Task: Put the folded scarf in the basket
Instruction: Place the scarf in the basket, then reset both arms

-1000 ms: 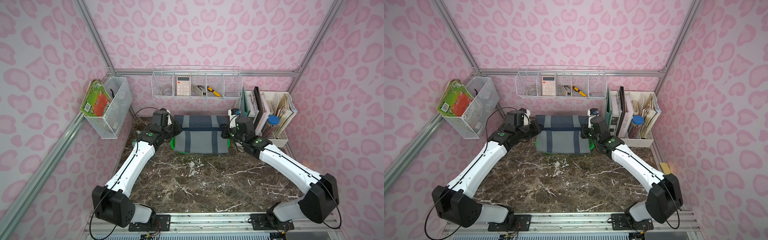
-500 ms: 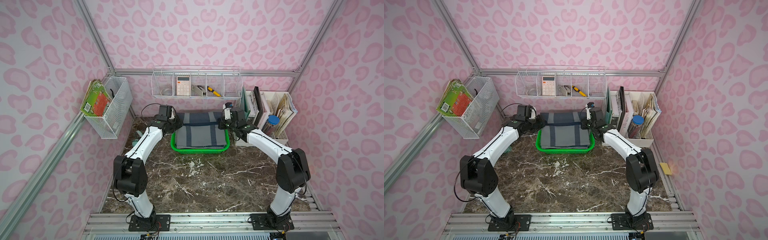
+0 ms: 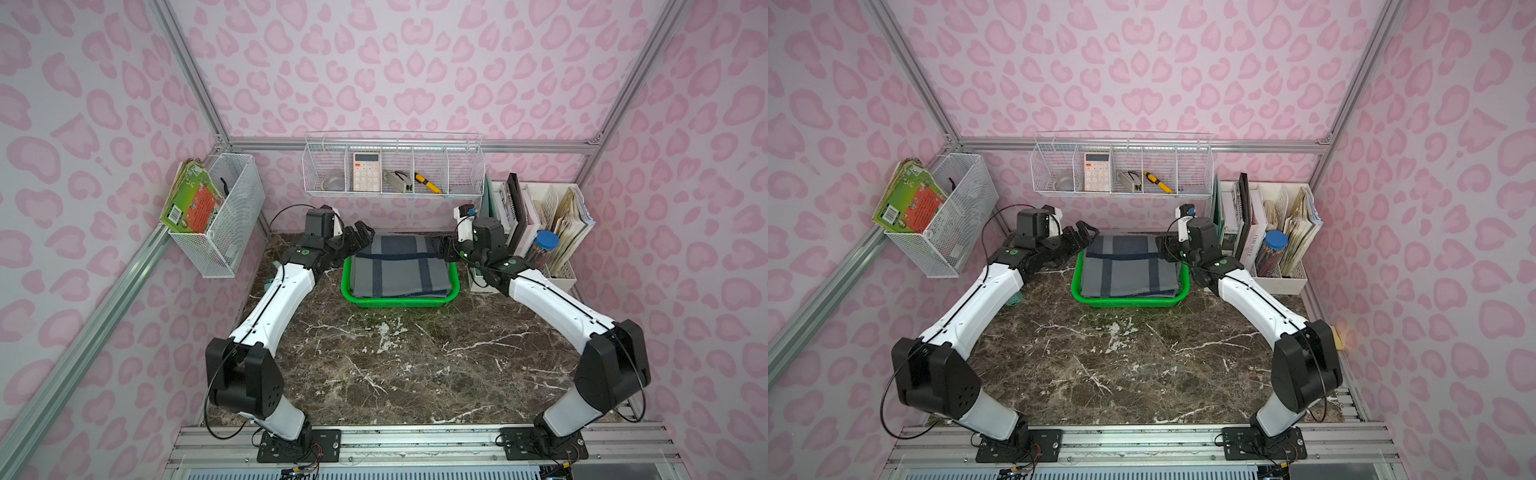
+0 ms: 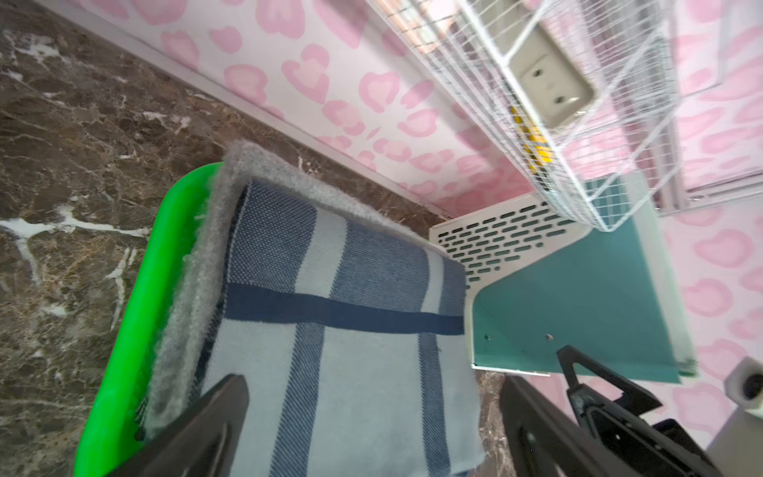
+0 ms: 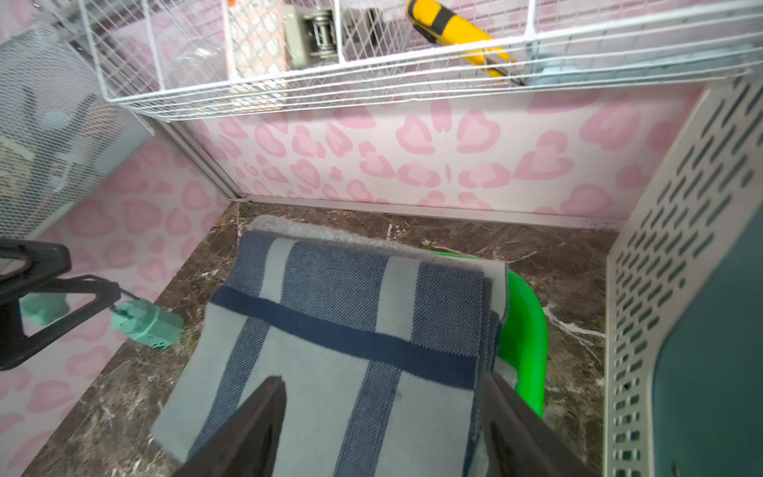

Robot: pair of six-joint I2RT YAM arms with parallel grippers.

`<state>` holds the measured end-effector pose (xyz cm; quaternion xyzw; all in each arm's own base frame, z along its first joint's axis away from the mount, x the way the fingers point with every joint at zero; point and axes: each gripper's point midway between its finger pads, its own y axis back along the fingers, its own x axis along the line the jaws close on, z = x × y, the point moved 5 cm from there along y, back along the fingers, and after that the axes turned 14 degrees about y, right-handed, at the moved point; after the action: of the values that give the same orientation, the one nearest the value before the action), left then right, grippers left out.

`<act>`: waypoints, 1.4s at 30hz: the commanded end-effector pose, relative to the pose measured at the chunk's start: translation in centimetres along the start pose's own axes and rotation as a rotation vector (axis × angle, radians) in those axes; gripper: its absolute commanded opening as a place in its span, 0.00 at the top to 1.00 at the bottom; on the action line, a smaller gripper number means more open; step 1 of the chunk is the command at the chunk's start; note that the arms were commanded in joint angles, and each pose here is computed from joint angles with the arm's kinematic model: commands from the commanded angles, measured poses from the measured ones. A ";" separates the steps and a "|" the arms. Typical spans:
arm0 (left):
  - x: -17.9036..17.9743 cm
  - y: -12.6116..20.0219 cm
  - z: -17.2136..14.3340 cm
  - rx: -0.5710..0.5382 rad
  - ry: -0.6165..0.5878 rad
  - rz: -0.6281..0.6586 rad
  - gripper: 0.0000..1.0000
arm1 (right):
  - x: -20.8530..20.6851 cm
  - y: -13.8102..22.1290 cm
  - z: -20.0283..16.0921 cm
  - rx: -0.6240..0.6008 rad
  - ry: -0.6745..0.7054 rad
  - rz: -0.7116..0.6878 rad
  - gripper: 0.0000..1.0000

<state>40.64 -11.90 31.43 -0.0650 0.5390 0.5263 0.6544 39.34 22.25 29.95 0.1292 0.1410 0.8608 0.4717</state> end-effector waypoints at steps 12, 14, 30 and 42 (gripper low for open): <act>3.1 14.4 -6.9 -0.108 -0.246 0.053 0.01 | -2.7 13.6 -4.0 -0.165 -0.007 -0.285 0.19; 4.8 15.9 -7.3 -0.164 -0.274 0.106 0.01 | -3.5 15.3 -4.9 -0.207 0.005 -0.366 0.11; 12.6 16.5 -6.9 -0.394 -0.413 0.450 0.01 | -6.4 21.5 -13.4 -0.553 0.138 -0.638 0.01; 17.2 10.0 -4.7 -0.417 -0.422 0.545 0.01 | -10.5 16.3 -16.4 -0.247 0.172 -0.717 0.01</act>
<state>25.98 -0.16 20.48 0.0890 0.3061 0.7748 0.5460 25.62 3.14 19.21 -0.0477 0.1170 0.6597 0.7408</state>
